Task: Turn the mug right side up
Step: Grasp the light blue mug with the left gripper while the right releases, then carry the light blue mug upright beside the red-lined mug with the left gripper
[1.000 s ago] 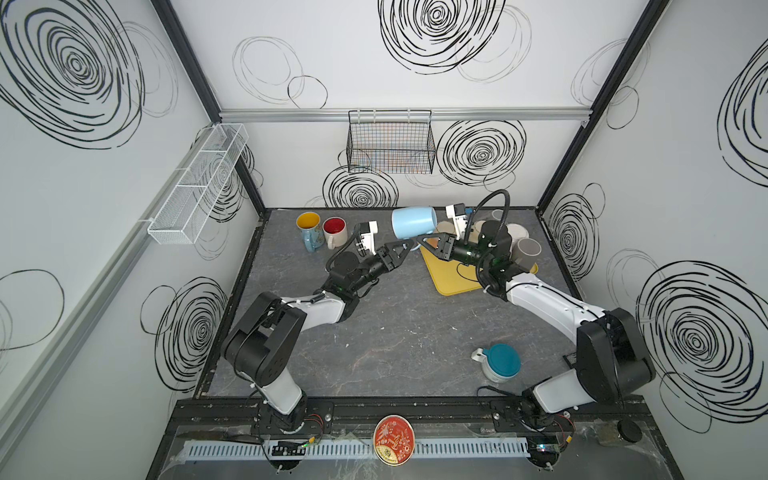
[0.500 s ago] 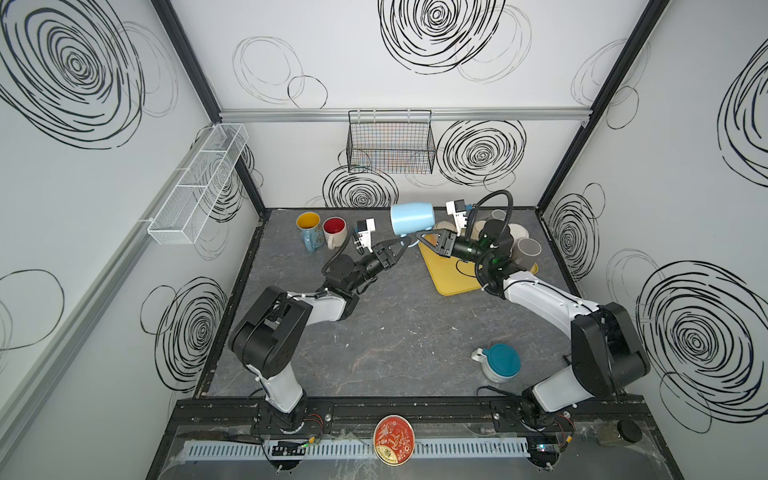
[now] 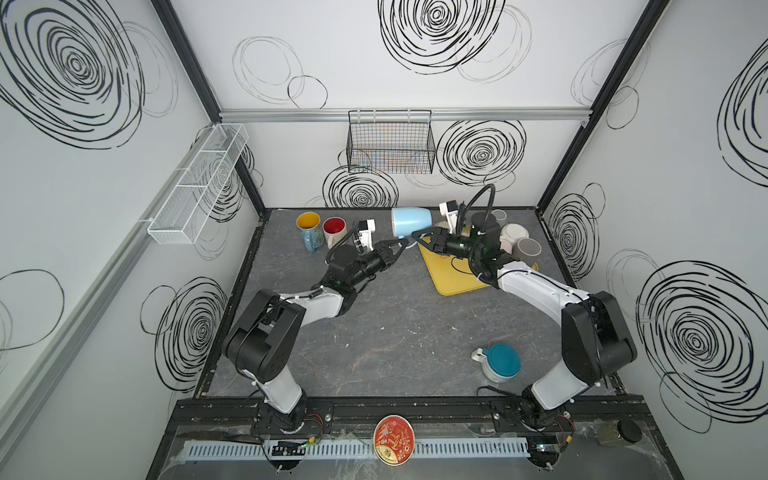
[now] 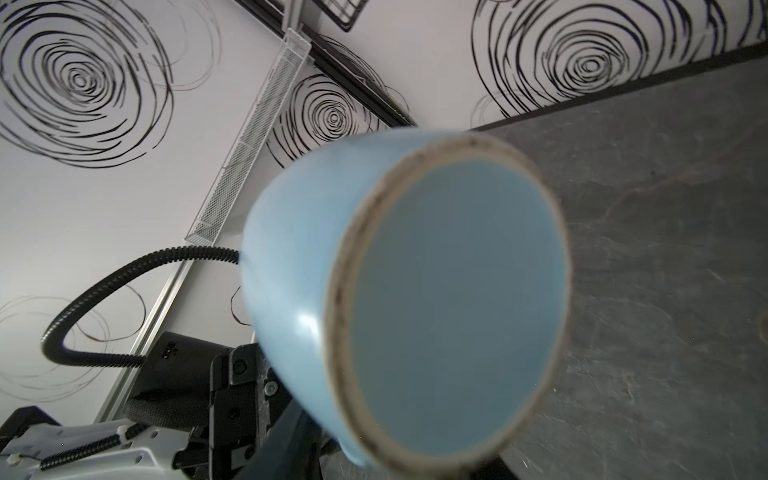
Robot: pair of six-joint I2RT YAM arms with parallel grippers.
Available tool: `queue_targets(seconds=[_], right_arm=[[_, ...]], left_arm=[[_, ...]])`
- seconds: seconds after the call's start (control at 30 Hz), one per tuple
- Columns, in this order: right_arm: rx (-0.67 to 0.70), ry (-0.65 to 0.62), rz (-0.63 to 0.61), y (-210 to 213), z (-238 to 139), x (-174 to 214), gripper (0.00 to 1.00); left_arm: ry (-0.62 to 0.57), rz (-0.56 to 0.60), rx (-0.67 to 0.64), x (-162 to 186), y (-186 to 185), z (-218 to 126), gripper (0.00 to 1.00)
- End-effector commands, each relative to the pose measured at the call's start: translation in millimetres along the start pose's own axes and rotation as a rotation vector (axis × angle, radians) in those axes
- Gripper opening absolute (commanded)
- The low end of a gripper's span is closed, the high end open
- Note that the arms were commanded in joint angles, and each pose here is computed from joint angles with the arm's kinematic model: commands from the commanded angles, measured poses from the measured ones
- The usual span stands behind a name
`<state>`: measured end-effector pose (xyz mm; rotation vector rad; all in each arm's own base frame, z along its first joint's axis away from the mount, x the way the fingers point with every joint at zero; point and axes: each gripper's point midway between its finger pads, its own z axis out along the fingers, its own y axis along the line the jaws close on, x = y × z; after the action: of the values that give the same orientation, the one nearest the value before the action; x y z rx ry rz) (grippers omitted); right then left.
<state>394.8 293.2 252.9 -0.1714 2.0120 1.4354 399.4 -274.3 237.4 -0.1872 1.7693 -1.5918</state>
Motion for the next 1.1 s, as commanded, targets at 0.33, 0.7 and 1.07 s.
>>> queue_targets(seconds=[0.33,0.7,1.07], right_arm=[[0.368,0.046,0.118,-90.1,-27.9,17.9,0.54],[0.526,0.028,0.022,-101.0,-60.4,14.8,0.55],[0.538,0.033,0.023,-111.9,-62.9,23.3,0.55]], left_arm=[[0.011,0.048,-0.261,-8.0,69.4,3.3,0.00],[0.100,0.467,-0.809,-61.1,101.9,-22.2,0.00],[0.113,0.720,-1.127,-117.1,128.5,-41.8,0.00]])
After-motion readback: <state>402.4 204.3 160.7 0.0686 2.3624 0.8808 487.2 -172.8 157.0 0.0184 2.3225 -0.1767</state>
